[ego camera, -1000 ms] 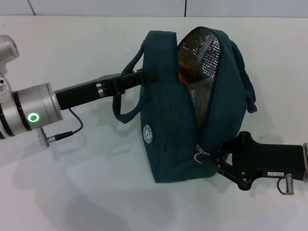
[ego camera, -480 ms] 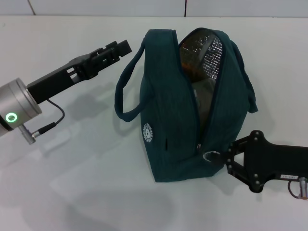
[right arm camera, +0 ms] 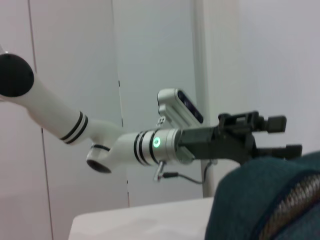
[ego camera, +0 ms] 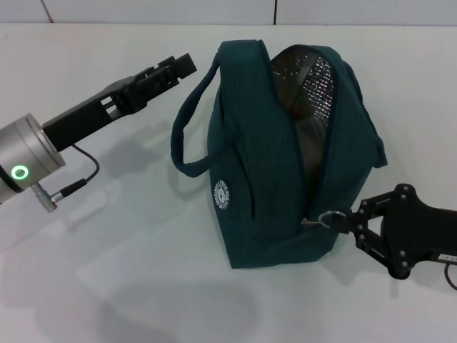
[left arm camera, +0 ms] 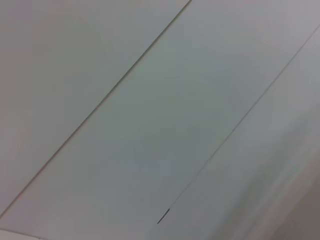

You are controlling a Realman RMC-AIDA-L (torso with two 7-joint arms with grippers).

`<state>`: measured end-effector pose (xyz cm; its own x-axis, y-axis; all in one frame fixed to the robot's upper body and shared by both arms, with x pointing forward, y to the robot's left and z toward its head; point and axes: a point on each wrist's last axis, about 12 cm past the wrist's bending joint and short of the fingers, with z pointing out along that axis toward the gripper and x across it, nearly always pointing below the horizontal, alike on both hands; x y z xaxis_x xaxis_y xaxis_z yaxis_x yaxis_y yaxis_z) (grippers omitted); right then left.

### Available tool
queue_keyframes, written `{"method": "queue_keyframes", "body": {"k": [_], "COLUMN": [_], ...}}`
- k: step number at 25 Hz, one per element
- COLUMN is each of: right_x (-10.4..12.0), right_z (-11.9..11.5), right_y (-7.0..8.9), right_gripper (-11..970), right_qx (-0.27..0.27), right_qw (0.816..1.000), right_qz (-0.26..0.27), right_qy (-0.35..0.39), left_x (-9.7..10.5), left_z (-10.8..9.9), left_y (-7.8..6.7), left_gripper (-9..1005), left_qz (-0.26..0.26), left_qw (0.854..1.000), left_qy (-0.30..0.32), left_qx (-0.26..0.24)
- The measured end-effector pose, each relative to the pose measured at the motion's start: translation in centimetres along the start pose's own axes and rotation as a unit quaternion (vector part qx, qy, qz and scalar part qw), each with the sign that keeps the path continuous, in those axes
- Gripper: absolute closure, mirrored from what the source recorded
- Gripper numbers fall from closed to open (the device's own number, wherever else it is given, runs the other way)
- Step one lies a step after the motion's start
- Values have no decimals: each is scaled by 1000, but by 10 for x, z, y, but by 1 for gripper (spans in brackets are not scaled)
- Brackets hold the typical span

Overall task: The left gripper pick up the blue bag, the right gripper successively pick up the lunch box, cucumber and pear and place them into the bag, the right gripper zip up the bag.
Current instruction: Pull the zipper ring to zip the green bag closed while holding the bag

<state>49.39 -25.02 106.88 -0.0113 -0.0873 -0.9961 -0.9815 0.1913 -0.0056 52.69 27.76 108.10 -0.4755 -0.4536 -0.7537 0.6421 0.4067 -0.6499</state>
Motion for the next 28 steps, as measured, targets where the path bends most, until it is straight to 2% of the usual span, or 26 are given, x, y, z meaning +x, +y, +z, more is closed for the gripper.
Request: {"method": "queue_keyframes", "body": {"k": [4, 9, 23, 28], "right_x": [-7, -17, -55, -60], "right_z": [4, 8, 31, 40], "right_y": [-3, -10, -48, -53], "right_gripper": [947, 947, 946, 946], "right_qx": [-8, -3, 30, 25], "right_qw": [1000, 999, 994, 994], "right_qz": [-9, -24, -63, -62], "right_qy": [-16, -38, -83, -83], "left_x": [-1, 0, 8, 10], "left_z": [-5, -20, -40, -39], "left_y": [-1, -4, -3, -3], "left_gripper": [314, 315, 317, 318], "left_qz": [13, 36, 40, 39], "left_qw": [1000, 997, 996, 996], "left_qy": [-20, -70, -75, -75], "left_qx": [0, 0, -23, -23]}}
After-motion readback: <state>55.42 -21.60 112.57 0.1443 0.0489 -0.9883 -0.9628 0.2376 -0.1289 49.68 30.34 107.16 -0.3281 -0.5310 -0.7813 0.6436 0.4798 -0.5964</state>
